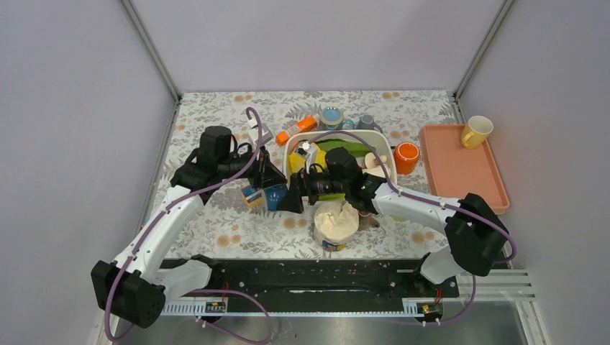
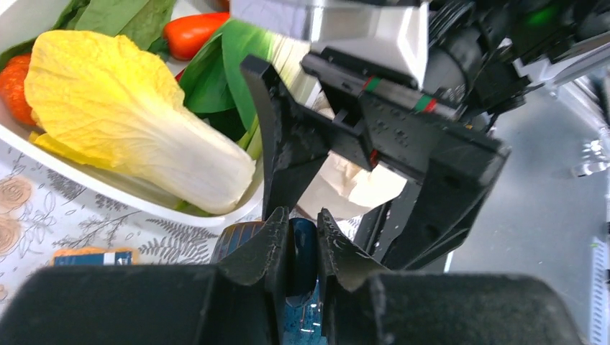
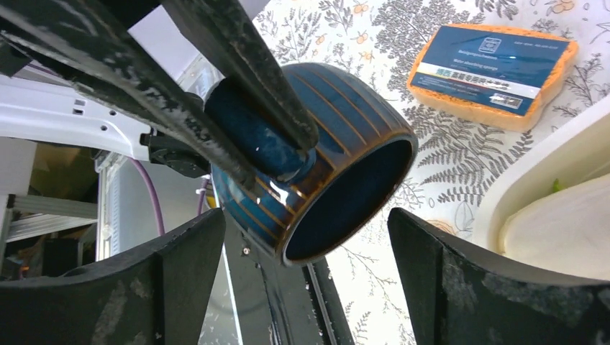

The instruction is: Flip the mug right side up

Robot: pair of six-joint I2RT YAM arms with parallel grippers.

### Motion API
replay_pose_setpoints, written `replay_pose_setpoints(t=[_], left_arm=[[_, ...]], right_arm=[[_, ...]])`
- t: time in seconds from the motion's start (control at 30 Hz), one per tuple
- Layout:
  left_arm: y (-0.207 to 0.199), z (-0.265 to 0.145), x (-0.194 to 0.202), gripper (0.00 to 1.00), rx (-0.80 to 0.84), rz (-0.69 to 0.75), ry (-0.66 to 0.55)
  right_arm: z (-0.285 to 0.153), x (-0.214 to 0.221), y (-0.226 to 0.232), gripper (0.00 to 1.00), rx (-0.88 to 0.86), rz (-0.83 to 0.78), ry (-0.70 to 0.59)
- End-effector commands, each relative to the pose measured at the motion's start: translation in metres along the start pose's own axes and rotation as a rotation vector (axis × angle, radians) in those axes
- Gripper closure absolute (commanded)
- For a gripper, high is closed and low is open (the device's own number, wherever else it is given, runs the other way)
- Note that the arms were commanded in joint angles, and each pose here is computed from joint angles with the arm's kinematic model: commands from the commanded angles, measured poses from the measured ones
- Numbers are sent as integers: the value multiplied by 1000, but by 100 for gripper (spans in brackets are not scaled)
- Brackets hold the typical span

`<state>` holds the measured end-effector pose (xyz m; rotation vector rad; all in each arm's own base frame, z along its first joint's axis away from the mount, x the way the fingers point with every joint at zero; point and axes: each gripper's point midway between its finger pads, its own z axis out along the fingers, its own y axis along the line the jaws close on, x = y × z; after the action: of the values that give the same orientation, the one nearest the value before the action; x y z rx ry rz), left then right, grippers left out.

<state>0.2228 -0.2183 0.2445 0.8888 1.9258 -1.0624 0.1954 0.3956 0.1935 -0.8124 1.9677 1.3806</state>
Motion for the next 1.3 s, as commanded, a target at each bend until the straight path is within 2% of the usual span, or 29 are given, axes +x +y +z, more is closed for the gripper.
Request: replay_pose_setpoints(t=[0.0,0.07,0.17,0.27,0.3,0.37,0.43,0.5,0.6,0.73,0.97,1.1,1.27], left_arm=[[-20,-2,-47,100,99,13,-142],[-17,0,-53,100,91,7,-165],[-16,0,-63,100,85,6,-194],[-12,2,-65,100,70,-3,-204],[-9,1,-65,100,52,2,-205],[2,0,-63,97,-20,10,-195],[21,-8,-65,45,-149,32,-186],[29,-17,-69,4,-221,99,-162],[42,-36,-79,1,-347,197,-139],[63,-61,-86,1,-531,246,-118],[81,-68,-61,1,-618,289,-22],[91,-69,-42,1,-650,292,32],[103,-71,-15,1,-689,292,109]], right_arm=[[2,-29,37,13,-144,-34,-75],[2,-35,47,28,-189,-31,-98],[1,-41,54,57,-219,-23,-120],[-5,-47,54,93,-192,-35,-149],[-8,-47,51,100,-161,-45,-152],[-15,-50,38,100,-53,-75,-152],[-30,-58,28,100,71,-125,-142],[-51,-55,6,100,235,-154,-82],[-91,-76,-17,100,412,-168,-91],[-151,-98,-53,100,661,-142,-113],[-281,-123,-140,100,1243,-41,-161],[-327,-134,-182,100,1383,54,-160],[-356,-139,-238,100,1439,164,-128]])
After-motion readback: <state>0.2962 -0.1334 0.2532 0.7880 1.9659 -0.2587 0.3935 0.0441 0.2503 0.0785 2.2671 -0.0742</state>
